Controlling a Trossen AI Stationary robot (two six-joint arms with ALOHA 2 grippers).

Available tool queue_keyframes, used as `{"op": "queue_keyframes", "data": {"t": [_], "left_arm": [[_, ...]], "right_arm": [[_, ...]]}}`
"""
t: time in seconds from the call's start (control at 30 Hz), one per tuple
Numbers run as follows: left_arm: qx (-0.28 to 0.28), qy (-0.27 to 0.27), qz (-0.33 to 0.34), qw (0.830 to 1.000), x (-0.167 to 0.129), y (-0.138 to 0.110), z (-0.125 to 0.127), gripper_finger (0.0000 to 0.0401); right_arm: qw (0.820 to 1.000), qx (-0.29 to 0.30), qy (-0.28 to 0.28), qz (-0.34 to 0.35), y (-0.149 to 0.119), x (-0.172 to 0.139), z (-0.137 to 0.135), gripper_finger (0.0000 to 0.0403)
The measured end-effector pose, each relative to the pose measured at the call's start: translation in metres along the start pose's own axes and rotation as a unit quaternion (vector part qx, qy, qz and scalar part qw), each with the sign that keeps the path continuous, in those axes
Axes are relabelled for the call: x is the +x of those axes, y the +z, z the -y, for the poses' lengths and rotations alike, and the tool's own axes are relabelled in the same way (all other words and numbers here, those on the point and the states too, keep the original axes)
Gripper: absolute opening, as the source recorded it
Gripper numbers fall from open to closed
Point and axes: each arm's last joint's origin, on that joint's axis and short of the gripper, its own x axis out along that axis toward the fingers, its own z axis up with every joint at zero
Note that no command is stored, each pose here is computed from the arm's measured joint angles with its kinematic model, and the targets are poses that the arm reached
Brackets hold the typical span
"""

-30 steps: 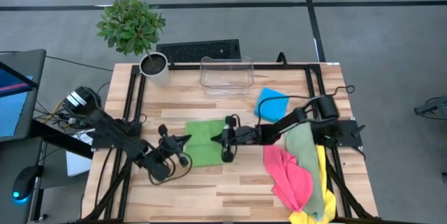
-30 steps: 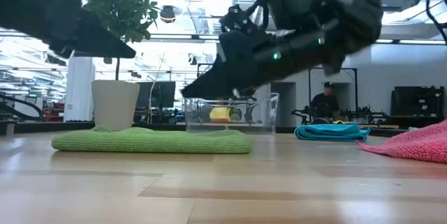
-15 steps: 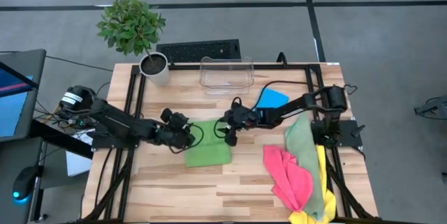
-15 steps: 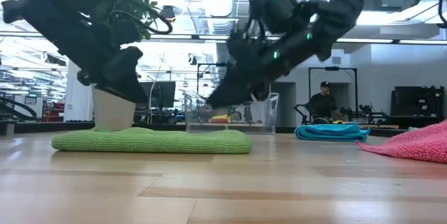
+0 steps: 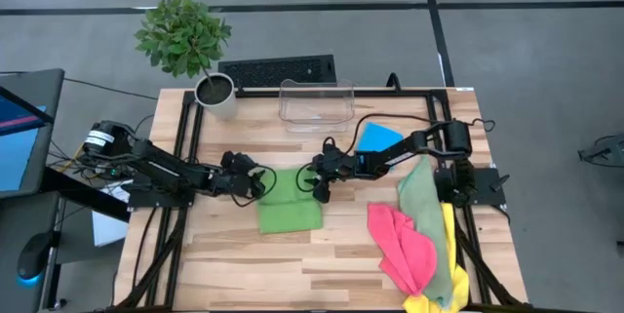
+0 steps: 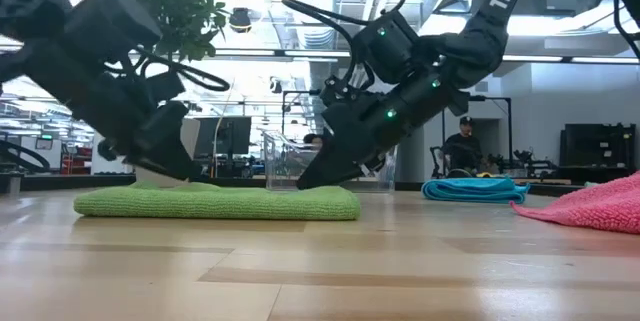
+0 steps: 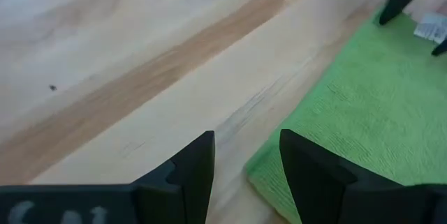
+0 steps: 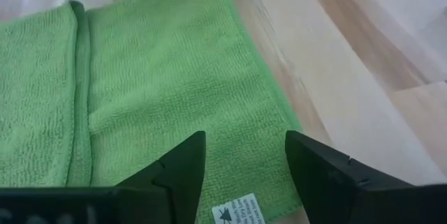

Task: Fold microfiber towels
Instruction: Fold the green microfiber towel

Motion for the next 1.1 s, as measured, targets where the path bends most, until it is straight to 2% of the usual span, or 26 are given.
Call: {"op": "queue_keyframes", "data": {"t": [0.13, 0.3, 0.53, 0.67, 0.8, 0.97, 1.03, 1.1], "left_arm": [[-0.005, -0.041, -0.025, 0.999, 0.004, -0.004, -0.002, 0.0155], [0.006, -0.03, -0.032, 0.999, 0.009, -0.009, -0.003, 0.0155], [0.014, -0.01, -0.028, 0.999, 0.015, -0.014, -0.003, 0.0155], [0.02, -0.007, -0.036, 0.999, 0.015, -0.015, -0.004, 0.0131], [0.024, -0.002, -0.036, 0.999, 0.015, -0.016, -0.005, 0.0081], [0.02, -0.001, -0.033, 0.999, 0.015, -0.015, -0.004, 0.0012], [0.016, -0.005, -0.03, 0.999, 0.015, -0.015, -0.004, 0.0008], [0.012, -0.009, -0.026, 1.0, 0.014, -0.013, -0.003, 0.0008]], "right_arm": [[1.0, -0.003, -0.002, 0.003, 0.002, -0.001, 0.002, 0.0221], [1.0, 0.002, -0.005, 0.004, 0.002, 0.0, 0.008, 0.0221], [1.0, 0.008, -0.01, -0.012, -0.012, 0.013, 0.014, 0.0221], [1.0, 0.02, -0.011, -0.018, -0.017, 0.017, 0.016, 0.0213], [0.999, 0.027, -0.014, -0.024, -0.019, 0.017, 0.016, 0.0169], [0.999, 0.034, -0.019, -0.025, -0.019, 0.017, 0.017, 0.0071], [0.999, 0.033, -0.018, -0.021, -0.018, 0.016, 0.017, 0.0032], [0.999, 0.024, -0.016, -0.018, -0.015, 0.014, 0.016, 0.0015]]}}
